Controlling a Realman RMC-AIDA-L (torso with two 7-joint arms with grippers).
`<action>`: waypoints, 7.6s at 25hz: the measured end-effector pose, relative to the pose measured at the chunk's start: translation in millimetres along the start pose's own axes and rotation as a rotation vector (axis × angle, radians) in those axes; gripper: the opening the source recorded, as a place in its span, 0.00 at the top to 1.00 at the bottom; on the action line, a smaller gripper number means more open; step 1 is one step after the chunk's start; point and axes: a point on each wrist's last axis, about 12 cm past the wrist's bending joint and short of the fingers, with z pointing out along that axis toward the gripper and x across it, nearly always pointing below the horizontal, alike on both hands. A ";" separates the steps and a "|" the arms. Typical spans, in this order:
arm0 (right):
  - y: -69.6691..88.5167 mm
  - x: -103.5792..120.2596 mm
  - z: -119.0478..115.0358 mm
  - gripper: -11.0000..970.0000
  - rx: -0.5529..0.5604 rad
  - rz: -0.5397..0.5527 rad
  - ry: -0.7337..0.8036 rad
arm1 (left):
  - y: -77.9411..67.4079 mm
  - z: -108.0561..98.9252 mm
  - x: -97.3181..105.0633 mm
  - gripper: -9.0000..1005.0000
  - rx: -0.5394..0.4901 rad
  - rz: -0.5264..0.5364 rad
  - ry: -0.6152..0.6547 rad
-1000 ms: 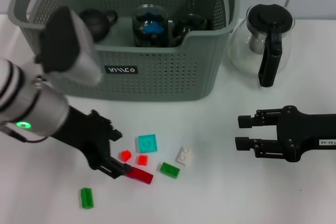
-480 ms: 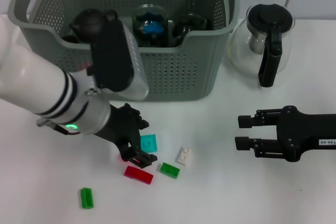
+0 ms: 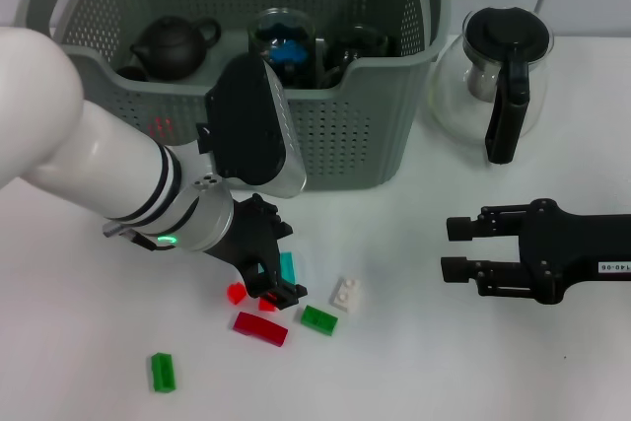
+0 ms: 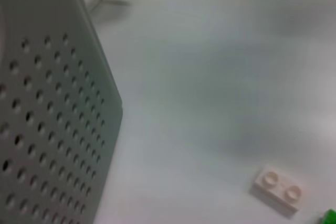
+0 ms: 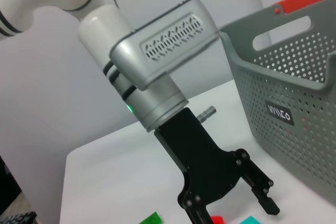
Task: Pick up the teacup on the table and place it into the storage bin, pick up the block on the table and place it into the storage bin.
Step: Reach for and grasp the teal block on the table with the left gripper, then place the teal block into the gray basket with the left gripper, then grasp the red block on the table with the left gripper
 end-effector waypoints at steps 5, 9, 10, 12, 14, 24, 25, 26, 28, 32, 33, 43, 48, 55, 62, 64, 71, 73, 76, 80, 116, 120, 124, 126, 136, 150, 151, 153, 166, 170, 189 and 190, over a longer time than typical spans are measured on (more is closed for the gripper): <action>0.5 1.3 -0.5 0.39 0.001 0.004 0.000 | 5.4 8.4 -0.4 0.26 0.017 -0.036 0.028; 0.8 2.1 -0.8 0.39 0.001 0.006 -0.001 | 8.8 10.4 0.0 0.27 0.006 -0.045 0.047; 0.9 2.3 -1.0 0.39 0.002 0.007 -0.001 | 9.0 10.4 0.0 0.27 0.004 -0.046 0.047; 0.9 2.5 -1.4 0.39 0.002 0.007 0.000 | 9.1 10.5 0.0 0.27 0.004 -0.047 0.048; 0.9 2.6 -1.5 0.39 0.003 0.007 0.000 | 8.7 10.6 0.2 0.27 0.006 -0.048 0.049; 1.3 3.9 -2.4 0.39 0.005 0.010 0.000 | 7.4 10.4 1.1 0.43 0.004 -0.037 0.065; 1.4 4.2 -2.5 0.39 0.005 0.011 0.000 | 7.6 10.3 1.1 0.46 0.003 -0.037 0.066; 1.5 4.5 -2.7 0.39 0.006 0.012 0.000 | 7.8 10.1 1.0 0.49 0.002 -0.038 0.066; 1.6 4.9 -2.8 0.39 0.006 0.013 0.000 | 7.9 9.8 0.4 0.54 0.001 -0.038 0.064; 1.5 4.9 -3.4 0.39 0.007 0.013 0.000 | 9.1 8.2 -0.3 0.59 0.000 -0.047 0.064; 1.5 4.9 -3.4 0.39 0.007 0.013 0.001 | 9.1 7.5 -0.7 0.59 0.001 -0.047 0.065; 0.7 3.1 -3.5 0.39 0.006 0.008 0.002 | 22.8 -77.8 8.5 0.58 0.072 -0.118 -0.156; 0.7 2.8 -2.8 0.39 0.005 0.006 0.001 | 37.3 -125.3 24.8 0.58 0.113 -0.154 -0.384; 0.8 2.7 -3.2 0.38 0.003 0.006 0.001 | 55.5 -169.1 32.0 0.57 0.059 -0.180 -0.653; 2.1 4.0 -3.0 0.38 -0.001 0.011 -0.001 | 90.5 -153.8 -6.9 0.57 -0.119 -0.247 -0.712; 2.4 4.6 -3.1 0.38 -0.001 0.012 -0.001 | 105.8 -129.1 -22.2 0.57 -0.188 -0.288 -0.680; 2.5 4.7 -2.2 0.38 -0.001 0.010 -0.002 | 128.1 -74.7 -37.4 0.56 -0.339 -0.341 -0.551; 2.2 4.2 -1.7 0.38 -0.001 0.009 -0.002 | 131.1 -62.1 -38.6 0.56 -0.376 -0.353 -0.519; 1.8 3.3 -0.8 0.38 -0.001 0.006 -0.002 | 134.7 -43.5 -39.1 0.56 -0.428 -0.348 -0.450; 1.5 2.6 -0.4 0.38 -0.001 0.004 -0.002 | 139.4 -26.5 -38.0 0.55 -0.448 -0.351 -0.363; 2.6 5.5 -3.9 0.38 0.001 0.006 -0.001 | 60.6 -176.6 41.5 0.34 -0.198 -0.463 -0.716; 2.4 5.2 -3.5 0.38 0.002 0.005 -0.001 | 28.5 -163.4 69.4 0.34 -0.049 -0.323 -0.659; 2.3 4.3 -2.7 0.38 -0.001 0.003 -0.001 | 8.1 -140.3 85.0 0.34 0.067 -0.262 -0.574; 2.5 4.2 -2.5 0.38 -0.003 0.003 -0.002 | 4.1 -132.0 87.3 0.34 0.102 -0.262 -0.517; 3.1 5.7 -2.3 0.38 -0.002 0.012 -0.003 | -0.5 -87.2 56.0 0.34 0.198 -0.211 -0.143; 2.8 5.8 -3.4 0.39 0.001 0.013 -0.002 | -8.5 -39.1 2.6 0.55 0.036 -0.029 0.141; 2.8 5.8 -3.4 0.39 0.001 0.013 -0.002 | -9.1 -37.7 1.6 0.56 0.032 -0.023 0.147; 2.8 5.6 -3.3 0.39 0.001 0.013 -0.002 | -11.0 -33.2 -1.1 0.57 0.021 -0.004 0.166; 2.1 4.8 -2.8 0.38 0.002 0.012 -0.001 | -14.0 -15.8 -3.5 0.57 -0.026 0.034 0.237; 1.9 4.8 -2.9 0.38 0.004 0.013 -0.001 | -14.3 -14.3 -3.5 0.57 -0.028 0.038 0.239; 1.5 4.9 -4.1 0.39 0.007 0.013 0.001 | -8.0 -11.1 -0.2 0.58 -0.072 0.024 0.266; 1.4 4.7 -4.0 0.39 0.007 0.012 0.001 | -8.2 -10.8 -0.1 0.58 -0.071 0.023 0.267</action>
